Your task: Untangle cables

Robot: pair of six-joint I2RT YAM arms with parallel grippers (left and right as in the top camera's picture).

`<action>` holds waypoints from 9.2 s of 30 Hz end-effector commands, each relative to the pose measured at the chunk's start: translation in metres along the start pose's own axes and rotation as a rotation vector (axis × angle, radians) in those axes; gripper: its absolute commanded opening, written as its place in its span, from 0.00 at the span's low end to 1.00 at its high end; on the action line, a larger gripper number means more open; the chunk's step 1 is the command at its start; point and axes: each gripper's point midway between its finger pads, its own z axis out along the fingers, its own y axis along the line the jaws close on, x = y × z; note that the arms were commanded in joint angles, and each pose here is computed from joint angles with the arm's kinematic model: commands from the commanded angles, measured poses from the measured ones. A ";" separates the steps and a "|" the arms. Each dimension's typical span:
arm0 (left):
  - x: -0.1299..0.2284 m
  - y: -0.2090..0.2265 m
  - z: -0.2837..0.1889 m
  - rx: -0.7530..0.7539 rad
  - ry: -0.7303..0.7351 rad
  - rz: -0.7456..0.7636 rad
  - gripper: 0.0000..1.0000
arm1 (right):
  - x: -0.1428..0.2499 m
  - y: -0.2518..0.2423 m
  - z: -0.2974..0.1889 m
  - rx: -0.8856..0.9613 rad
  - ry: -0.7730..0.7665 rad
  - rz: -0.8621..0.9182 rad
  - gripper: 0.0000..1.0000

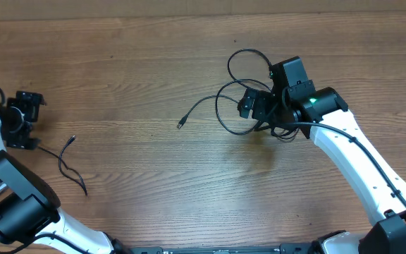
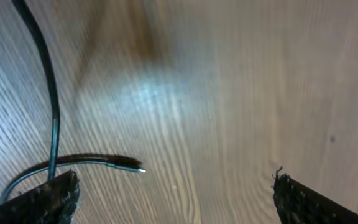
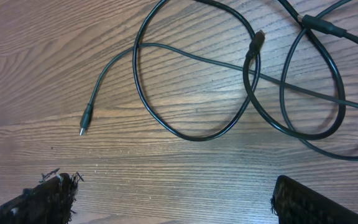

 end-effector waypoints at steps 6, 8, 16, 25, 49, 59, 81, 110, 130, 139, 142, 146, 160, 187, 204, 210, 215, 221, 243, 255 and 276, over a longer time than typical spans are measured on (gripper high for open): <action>0.029 -0.084 -0.142 0.321 -0.107 0.513 1.00 | 0.004 -0.004 0.002 0.015 0.017 0.007 1.00; 0.042 -0.095 -0.174 0.378 -0.163 0.585 1.00 | 0.006 -0.007 -0.002 0.027 0.022 0.010 1.00; 0.124 -0.098 -0.260 0.493 -0.261 0.776 1.00 | -0.012 -0.034 -0.075 0.143 -0.094 0.058 1.00; 0.248 -0.064 -0.305 0.543 -0.233 1.039 1.00 | -0.001 -0.056 -0.165 0.102 -0.269 0.120 1.00; 0.303 -0.010 -0.153 0.220 0.055 0.905 1.00 | -0.018 -0.073 0.014 0.202 0.146 -0.318 0.96; 0.302 -0.019 -0.154 0.248 0.036 0.906 0.99 | 0.008 -0.079 0.089 0.144 0.328 -0.370 0.79; 0.304 -0.018 -0.140 0.203 0.073 0.877 0.99 | -0.042 0.072 -0.019 -0.241 0.182 -0.398 0.04; 0.344 -0.043 -0.136 0.391 0.172 1.217 1.00 | -0.096 0.154 -0.177 -0.707 -0.125 -0.425 0.04; 0.464 -0.074 -0.068 0.821 0.088 1.681 1.00 | -0.110 0.156 -0.189 -0.733 -0.164 -0.349 0.04; 0.469 -0.082 0.007 0.620 -0.074 1.718 0.99 | -0.108 0.155 -0.203 -0.738 -0.184 -0.336 0.04; 0.468 -0.073 0.027 0.565 -0.048 1.739 1.00 | -0.108 0.155 -0.203 -0.737 -0.185 -0.335 0.04; 0.464 -0.068 0.051 0.506 -0.073 1.823 0.99 | -0.108 0.155 -0.203 -0.738 -0.185 -0.335 0.04; 0.460 -0.075 0.075 0.485 -0.127 1.812 0.33 | -0.102 0.150 -0.198 -0.715 -0.147 -0.311 0.04; 0.368 -0.144 -0.028 0.398 -0.410 1.496 0.05 | -0.105 0.009 -0.134 0.079 -0.145 -0.057 0.04; 0.147 -0.179 -0.232 0.531 -0.818 1.017 0.05 | -0.098 -0.146 -0.068 0.487 -0.115 0.281 0.04; 0.132 -0.173 -0.221 0.509 -0.785 1.005 0.05 | -0.100 -0.209 -0.069 0.531 -0.103 0.435 0.04; 0.134 -0.176 -0.214 0.510 -0.762 1.014 0.04 | -0.100 -0.214 -0.068 0.453 -0.082 0.487 0.07; 0.151 -0.181 -0.208 0.577 -0.691 1.061 0.04 | -0.097 -0.186 -0.057 0.314 -0.032 0.485 0.45; 0.165 -0.179 -0.200 0.609 -0.608 1.094 0.05 | 0.009 0.002 0.054 -0.075 0.230 0.006 0.80; 0.166 -0.175 -0.196 0.592 -0.588 1.094 0.05 | 0.043 0.021 0.105 0.005 0.098 -0.260 0.62; 0.165 -0.171 -0.193 0.574 -0.578 1.091 0.05 | 0.080 0.005 0.141 0.127 0.135 -0.478 0.37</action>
